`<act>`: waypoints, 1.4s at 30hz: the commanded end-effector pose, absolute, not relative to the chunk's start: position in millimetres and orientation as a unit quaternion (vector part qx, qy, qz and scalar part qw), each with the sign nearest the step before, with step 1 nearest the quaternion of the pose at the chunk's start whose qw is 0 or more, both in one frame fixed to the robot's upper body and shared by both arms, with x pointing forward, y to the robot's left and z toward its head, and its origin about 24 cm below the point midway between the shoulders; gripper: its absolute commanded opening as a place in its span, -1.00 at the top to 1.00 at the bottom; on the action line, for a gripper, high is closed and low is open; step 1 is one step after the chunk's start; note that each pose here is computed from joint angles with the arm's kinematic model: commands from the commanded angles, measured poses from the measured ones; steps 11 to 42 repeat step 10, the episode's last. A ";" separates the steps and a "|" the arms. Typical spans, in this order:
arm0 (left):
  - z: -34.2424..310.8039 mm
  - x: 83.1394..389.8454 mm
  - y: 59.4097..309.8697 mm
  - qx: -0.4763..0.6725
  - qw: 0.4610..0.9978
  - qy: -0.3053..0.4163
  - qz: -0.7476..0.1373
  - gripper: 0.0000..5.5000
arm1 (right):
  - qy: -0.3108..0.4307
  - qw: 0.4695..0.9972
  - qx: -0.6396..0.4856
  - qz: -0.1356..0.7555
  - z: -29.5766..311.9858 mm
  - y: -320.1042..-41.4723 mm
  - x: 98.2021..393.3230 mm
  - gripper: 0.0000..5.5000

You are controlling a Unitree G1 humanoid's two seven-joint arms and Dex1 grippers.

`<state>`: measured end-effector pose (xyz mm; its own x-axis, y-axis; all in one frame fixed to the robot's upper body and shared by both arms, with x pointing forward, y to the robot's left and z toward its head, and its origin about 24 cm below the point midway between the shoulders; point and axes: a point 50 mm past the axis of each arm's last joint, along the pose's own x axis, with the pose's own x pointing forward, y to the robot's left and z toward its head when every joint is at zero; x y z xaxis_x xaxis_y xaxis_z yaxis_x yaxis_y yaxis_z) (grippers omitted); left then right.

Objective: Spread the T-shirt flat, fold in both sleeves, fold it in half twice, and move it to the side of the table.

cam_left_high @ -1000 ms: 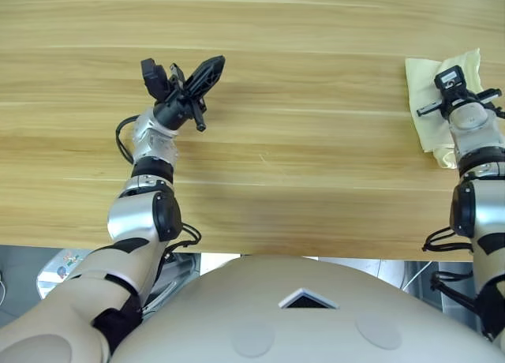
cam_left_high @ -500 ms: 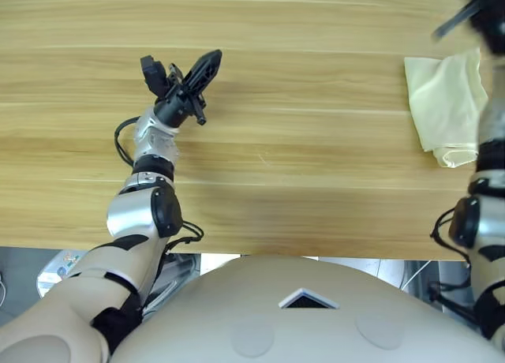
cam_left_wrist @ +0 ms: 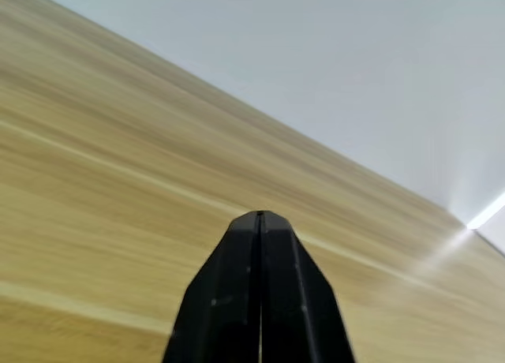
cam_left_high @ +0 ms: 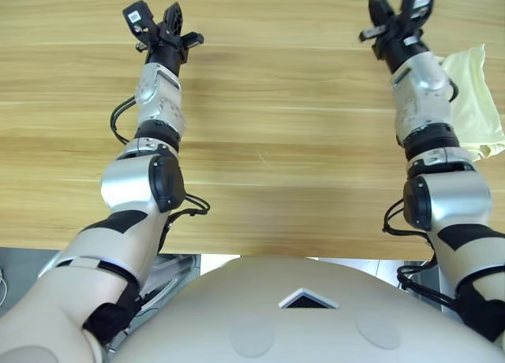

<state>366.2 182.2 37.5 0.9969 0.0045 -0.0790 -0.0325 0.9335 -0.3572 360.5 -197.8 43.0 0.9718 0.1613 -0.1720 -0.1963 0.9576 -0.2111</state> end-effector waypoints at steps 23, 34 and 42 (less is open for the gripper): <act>31.0 376.6 153.6 -0.048 0.976 0.203 0.054 1.00 | 0.080 0.952 0.268 0.127 52.1 -165.7 378.6 0.99; 31.0 376.6 153.6 -0.048 0.976 0.203 0.054 1.00 | 0.080 0.952 0.268 0.127 52.1 -165.7 378.6 0.99; 31.0 376.6 153.6 -0.048 0.976 0.203 0.054 1.00 | 0.080 0.952 0.268 0.127 52.1 -165.7 378.6 0.99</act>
